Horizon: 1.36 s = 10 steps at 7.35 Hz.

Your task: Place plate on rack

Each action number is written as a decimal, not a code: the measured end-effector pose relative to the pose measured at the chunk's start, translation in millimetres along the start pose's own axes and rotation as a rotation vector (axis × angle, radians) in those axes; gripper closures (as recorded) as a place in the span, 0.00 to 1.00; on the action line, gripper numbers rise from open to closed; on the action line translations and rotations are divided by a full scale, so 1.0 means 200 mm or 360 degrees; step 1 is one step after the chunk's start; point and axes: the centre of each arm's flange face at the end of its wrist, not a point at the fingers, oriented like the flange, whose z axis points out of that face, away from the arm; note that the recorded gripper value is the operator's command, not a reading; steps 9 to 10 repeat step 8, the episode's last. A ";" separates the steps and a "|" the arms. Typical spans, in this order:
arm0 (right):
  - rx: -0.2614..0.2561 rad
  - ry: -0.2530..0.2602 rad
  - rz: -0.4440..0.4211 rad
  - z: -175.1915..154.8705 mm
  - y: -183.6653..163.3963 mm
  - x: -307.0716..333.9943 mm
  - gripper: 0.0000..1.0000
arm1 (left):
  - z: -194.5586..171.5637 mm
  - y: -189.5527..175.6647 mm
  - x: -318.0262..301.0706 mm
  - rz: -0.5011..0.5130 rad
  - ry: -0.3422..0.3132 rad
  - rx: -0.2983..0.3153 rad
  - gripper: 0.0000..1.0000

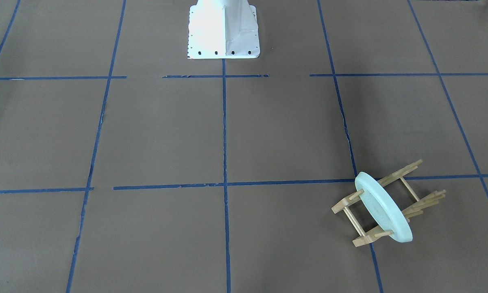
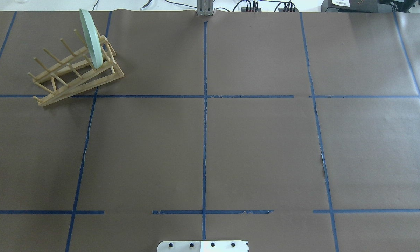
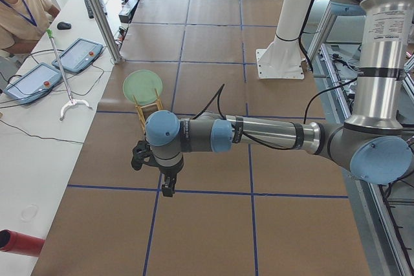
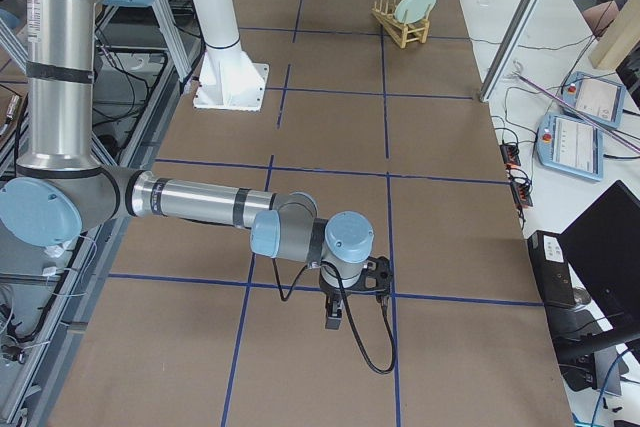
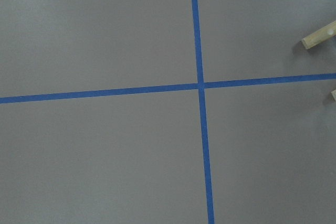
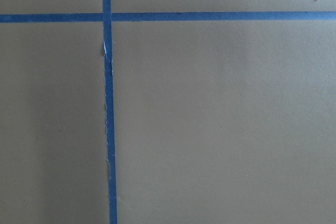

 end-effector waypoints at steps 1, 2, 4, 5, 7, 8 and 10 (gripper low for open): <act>0.0000 0.0000 0.0000 0.00 0.00 0.00 0.00 | 0.01 0.00 0.01 0.0009 0.0004 -0.0002 0.00; 0.0000 0.0000 0.0001 0.00 0.00 0.00 0.00 | 0.01 0.00 0.02 0.0012 0.0007 -0.0004 0.00; 0.0000 0.0000 0.0000 0.00 0.00 0.00 0.00 | 0.02 0.00 0.01 0.0007 0.0010 -0.0008 0.00; 0.0000 0.0000 0.0000 0.00 0.00 0.00 0.00 | 0.02 0.00 0.01 0.0004 0.0010 -0.0010 0.00; 0.0001 0.0000 -0.0001 0.00 0.00 0.00 0.00 | 0.03 0.00 0.01 0.0001 0.0010 -0.0012 0.00; 0.0001 0.0000 -0.0001 0.00 0.00 0.00 0.00 | 0.03 0.00 0.01 -0.0001 0.0009 -0.0014 0.00; 0.0001 0.0000 -0.0001 0.00 0.00 0.00 0.00 | 0.03 0.00 0.01 -0.0001 0.0009 -0.0014 0.00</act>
